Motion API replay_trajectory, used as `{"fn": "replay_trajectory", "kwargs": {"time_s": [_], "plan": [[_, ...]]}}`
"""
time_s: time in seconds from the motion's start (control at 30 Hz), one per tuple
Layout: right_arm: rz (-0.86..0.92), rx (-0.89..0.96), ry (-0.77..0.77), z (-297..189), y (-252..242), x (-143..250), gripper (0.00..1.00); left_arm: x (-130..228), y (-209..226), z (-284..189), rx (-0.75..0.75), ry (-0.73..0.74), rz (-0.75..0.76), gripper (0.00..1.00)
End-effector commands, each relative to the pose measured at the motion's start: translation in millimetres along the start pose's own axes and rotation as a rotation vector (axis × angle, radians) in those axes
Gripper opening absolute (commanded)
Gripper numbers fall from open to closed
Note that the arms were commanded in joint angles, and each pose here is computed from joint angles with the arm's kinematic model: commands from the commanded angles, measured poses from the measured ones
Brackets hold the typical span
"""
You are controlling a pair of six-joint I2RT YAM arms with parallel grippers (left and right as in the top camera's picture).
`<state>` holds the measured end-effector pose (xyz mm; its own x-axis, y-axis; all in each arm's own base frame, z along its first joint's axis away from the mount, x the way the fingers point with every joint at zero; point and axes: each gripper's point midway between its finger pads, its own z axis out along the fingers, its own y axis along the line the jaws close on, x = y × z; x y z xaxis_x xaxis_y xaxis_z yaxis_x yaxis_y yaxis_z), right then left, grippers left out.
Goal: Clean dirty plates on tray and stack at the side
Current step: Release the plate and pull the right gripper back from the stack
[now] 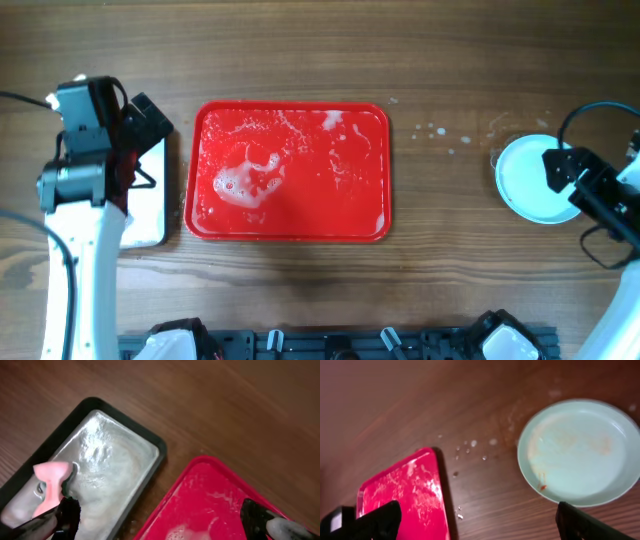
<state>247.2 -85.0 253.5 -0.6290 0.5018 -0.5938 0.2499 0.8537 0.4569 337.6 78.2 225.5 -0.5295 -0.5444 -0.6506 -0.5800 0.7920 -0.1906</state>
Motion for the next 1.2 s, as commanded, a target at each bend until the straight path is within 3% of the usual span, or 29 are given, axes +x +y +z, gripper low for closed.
{"fn": "replay_trajectory", "kwargs": {"time_s": [0.0,0.17,0.3,0.37,0.43,0.5,0.73,0.83,1.0,1.07,1.17], "plan": [[-0.176,-0.054,-0.086,-35.0,43.4,-3.9,1.00,-2.7,-4.9,-5.4,0.017,-0.012,0.009,1.00],[-0.367,-0.152,-0.124,-64.6,96.9,18.6,0.99,-2.2,-4.8,-4.6,0.016,-0.010,0.009,1.00],[-0.442,-0.194,-0.034,-75.8,117.4,47.8,0.99,-2.2,-4.7,-4.5,0.015,-0.010,0.009,1.00],[-0.312,-0.233,0.016,-76.2,123.7,57.1,1.00,-2.3,-4.9,-4.5,0.016,-0.010,0.009,1.00],[-0.054,-0.211,0.074,-75.5,120.0,64.5,1.00,-2.2,-4.7,-4.5,0.015,-0.010,0.009,1.00],[0.009,-0.151,0.065,-73.7,110.3,62.1,1.00,-2.2,-4.7,-4.5,0.015,-0.010,0.009,1.00],[-0.401,-0.167,-0.071,-73.9,117.0,36.3,1.00,-2.2,-4.7,-4.5,0.015,-0.010,0.009,1.00],[-0.495,-0.174,-0.121,-75.1,121.5,28.2,1.00,-2.2,-4.8,-4.5,0.015,-0.010,0.009,1.00],[-0.690,-0.241,-0.335,-69.4,149.4,7.8,1.00,-2.2,-4.7,-4.5,0.015,-0.010,0.009,1.00],[-0.712,-0.269,-0.425,-56.5,154.1,8.6,1.00,-2.2,-4.7,-4.5,0.015,-0.010,0.009,1.00],[-0.595,-0.295,-0.512,-25.9,142.4,16.8,1.00,-2.2,-4.7,-4.5,0.015,-0.010,0.009,1.00]]}}
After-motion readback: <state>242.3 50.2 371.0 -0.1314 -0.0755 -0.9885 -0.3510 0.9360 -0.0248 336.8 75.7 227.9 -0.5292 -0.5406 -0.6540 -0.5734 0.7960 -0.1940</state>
